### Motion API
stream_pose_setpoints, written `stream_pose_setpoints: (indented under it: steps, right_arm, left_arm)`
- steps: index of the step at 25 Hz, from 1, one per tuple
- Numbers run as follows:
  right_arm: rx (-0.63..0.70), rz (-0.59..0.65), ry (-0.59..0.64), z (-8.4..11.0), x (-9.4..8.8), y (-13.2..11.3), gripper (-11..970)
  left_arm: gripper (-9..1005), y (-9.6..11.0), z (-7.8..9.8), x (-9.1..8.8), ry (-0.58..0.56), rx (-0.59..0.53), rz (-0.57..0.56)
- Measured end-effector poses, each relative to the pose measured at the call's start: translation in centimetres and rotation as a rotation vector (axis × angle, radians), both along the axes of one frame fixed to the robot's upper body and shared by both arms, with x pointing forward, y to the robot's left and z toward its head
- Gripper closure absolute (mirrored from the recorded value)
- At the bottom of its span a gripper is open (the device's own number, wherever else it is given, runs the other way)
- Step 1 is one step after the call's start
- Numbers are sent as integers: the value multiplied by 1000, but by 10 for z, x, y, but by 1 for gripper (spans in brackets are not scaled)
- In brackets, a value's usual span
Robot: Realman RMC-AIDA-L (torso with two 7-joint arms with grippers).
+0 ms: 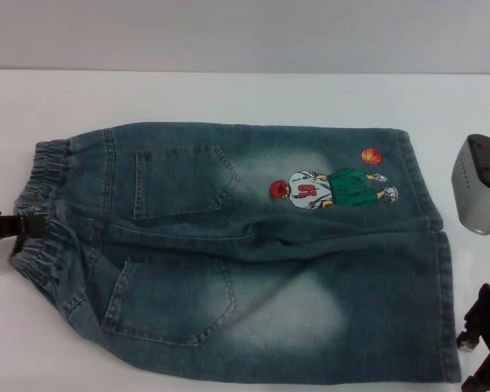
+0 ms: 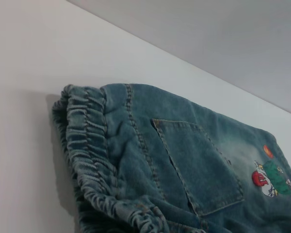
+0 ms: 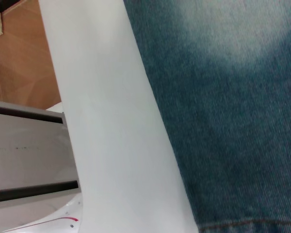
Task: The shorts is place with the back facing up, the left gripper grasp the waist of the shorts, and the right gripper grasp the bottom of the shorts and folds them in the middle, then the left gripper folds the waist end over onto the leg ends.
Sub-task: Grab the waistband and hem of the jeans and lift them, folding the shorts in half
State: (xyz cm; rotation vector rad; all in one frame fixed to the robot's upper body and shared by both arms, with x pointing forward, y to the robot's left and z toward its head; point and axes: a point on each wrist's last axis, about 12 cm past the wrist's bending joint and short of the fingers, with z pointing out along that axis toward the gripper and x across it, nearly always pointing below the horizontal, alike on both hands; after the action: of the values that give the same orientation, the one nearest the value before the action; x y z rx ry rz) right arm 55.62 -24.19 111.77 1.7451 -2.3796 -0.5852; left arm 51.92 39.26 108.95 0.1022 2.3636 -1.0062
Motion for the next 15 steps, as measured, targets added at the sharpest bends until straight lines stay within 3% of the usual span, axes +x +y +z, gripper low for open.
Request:
stream_pose_setpoints:
  steps: [15]
  right_arm:
    - [27,23,-18,5,4,8,254]
  left_arm:
    - [962,-1,-1,0,-1,-1,-2]
